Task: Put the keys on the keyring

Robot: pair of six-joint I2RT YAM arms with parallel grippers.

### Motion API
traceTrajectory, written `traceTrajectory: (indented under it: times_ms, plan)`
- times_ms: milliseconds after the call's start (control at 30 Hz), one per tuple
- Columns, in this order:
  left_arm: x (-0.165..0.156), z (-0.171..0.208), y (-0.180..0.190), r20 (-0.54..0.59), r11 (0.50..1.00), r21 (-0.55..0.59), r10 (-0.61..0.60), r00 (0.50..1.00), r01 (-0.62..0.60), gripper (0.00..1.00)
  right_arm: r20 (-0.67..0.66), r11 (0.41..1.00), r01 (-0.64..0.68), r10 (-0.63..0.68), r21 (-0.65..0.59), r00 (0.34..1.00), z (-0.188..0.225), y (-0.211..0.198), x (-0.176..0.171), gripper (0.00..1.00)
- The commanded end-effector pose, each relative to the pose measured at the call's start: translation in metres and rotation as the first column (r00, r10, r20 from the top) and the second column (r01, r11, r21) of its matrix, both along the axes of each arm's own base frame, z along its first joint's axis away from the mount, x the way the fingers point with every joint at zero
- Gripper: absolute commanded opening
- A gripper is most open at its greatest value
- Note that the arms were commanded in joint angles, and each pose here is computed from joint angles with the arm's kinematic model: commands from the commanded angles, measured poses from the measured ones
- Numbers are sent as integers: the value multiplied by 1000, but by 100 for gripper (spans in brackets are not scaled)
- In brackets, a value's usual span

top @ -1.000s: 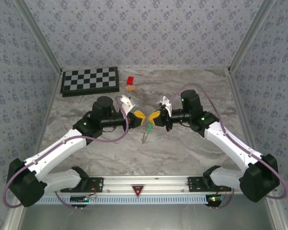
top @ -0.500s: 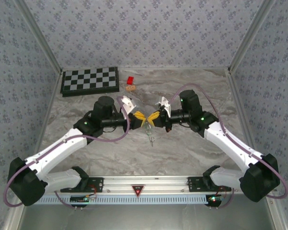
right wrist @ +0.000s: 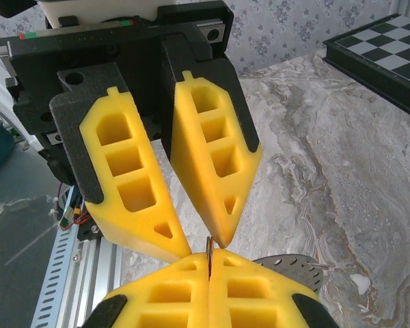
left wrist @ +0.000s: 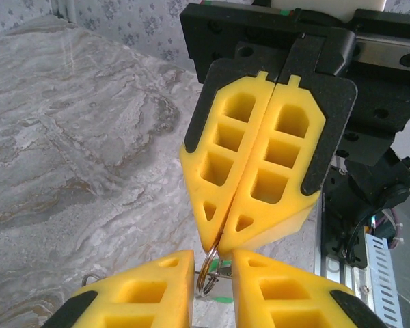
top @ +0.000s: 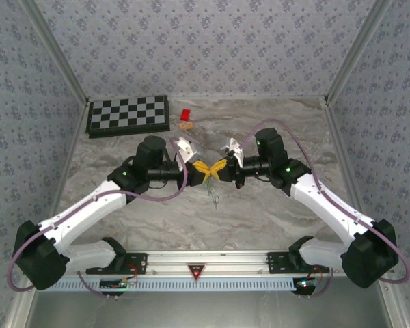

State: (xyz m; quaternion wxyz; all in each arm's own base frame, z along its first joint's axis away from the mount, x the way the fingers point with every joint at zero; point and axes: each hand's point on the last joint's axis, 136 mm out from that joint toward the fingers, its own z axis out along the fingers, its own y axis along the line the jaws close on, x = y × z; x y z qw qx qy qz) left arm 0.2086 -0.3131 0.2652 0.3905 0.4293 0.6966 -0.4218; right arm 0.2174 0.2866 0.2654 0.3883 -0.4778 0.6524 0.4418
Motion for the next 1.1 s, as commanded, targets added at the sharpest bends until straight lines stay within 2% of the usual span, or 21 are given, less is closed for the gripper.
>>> traceTrajectory:
  times_ms: [0,200,967,1067]
  plan:
    - [-4,12,-6,17,999,-13,-44,999,44,21,52,998,-41,39,39,998,22,4,-5,0]
    - [-5,13,-6,18,998,-11,-54,998,54,18,52,998,-40,38,38,998,21,3,-5,0]
    - [-5,11,-7,16,998,-8,-58,998,58,17,48,996,-57,54,66,997,25,3,-8,0]
    - [-5,9,-8,12,998,-4,-63,998,63,14,46,996,-60,57,66,997,25,3,-9,0]
